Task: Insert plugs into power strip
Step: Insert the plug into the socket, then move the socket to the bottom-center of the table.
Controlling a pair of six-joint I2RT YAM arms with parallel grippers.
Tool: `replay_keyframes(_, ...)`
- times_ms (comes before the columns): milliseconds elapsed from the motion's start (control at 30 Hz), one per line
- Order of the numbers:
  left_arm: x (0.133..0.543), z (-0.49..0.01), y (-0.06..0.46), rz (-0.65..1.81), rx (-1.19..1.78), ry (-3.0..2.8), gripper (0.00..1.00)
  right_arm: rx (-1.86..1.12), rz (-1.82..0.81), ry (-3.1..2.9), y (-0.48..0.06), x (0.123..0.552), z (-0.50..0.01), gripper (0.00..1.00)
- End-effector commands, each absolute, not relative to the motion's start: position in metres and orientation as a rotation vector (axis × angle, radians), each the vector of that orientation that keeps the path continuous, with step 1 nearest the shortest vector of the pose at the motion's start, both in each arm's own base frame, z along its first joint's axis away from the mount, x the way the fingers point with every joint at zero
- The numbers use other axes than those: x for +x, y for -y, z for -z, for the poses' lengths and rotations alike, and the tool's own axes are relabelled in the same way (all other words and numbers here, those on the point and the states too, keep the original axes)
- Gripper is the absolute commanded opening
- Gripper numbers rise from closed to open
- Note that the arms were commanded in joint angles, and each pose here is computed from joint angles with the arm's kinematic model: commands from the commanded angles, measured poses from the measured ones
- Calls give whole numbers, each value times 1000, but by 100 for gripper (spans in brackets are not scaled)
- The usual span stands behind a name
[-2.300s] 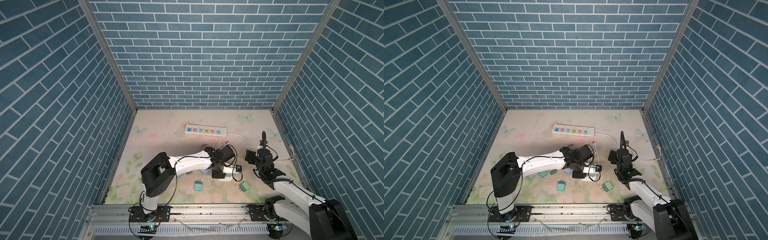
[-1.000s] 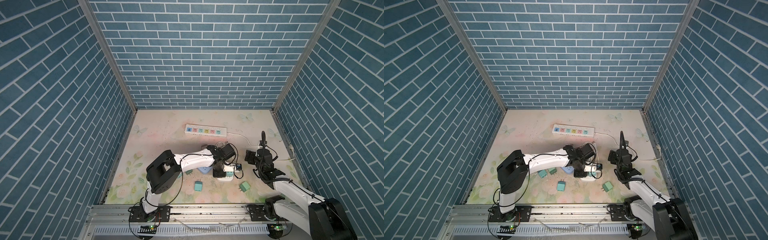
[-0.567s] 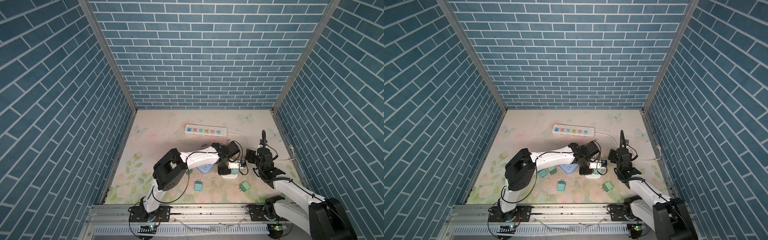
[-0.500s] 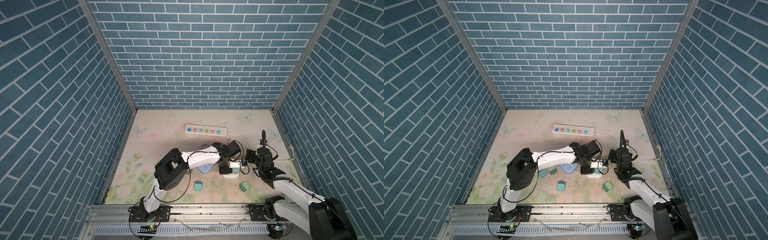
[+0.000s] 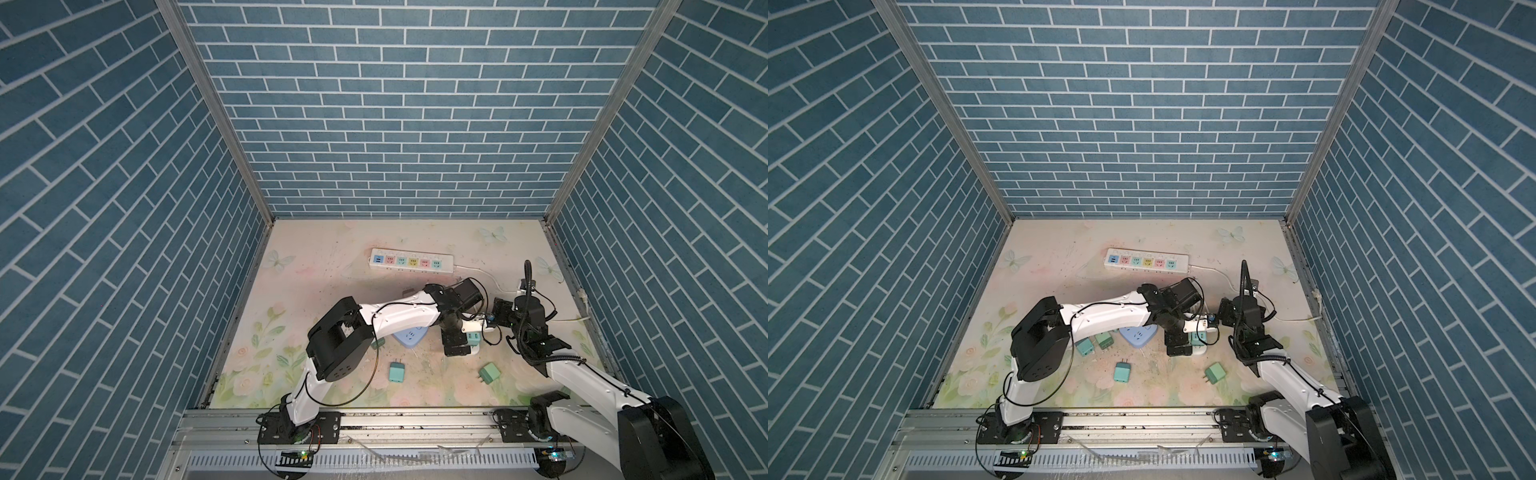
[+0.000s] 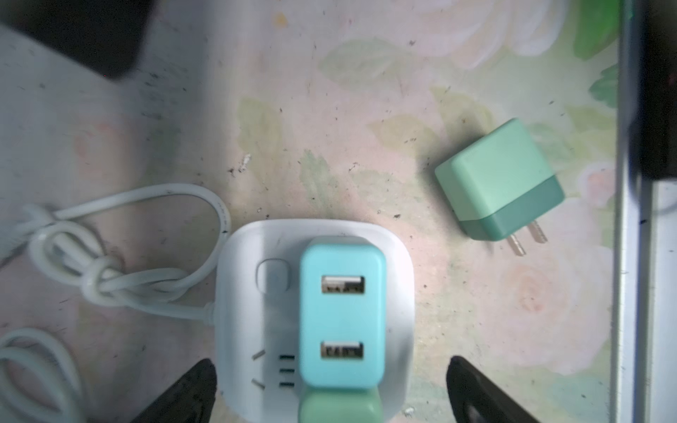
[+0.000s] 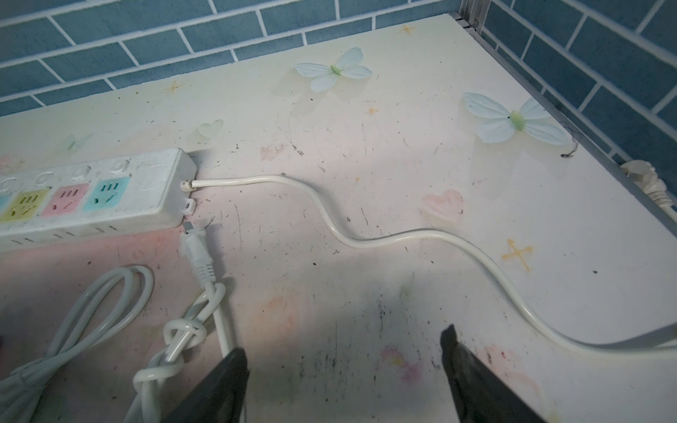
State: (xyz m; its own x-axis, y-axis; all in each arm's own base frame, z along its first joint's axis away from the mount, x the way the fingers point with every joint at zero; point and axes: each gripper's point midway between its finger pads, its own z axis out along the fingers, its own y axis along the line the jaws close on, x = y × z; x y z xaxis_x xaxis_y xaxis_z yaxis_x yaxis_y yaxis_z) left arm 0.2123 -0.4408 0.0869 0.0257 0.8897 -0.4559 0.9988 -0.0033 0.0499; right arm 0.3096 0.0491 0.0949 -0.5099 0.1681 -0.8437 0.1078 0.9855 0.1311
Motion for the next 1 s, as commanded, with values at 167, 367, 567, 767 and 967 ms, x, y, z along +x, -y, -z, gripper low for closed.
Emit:
replay_keyframes(167, 237, -243, 391, 298, 1474, -1798, 99, 207, -75, -2160, -53, 319, -102, 86)
replay_keyframes(367, 265, -276, 250, 338, 792, -1985, 100, 128, -313, -2218, -93, 321, -126, 57)
replay_keyframes(567, 246, -240, 134, 266, 423, -1975, 100, -73, -379, -2198, -151, 307, -175, 47)
replay_keyframes(767, 240, -195, 97, 146, 267, -1958, 100, -228, -440, -2205, -206, 293, -192, 47)
replay_keyframes(967, 240, -173, 67, 24, 113, -1962, 100, -327, -446, -2224, -240, 281, -187, 46)
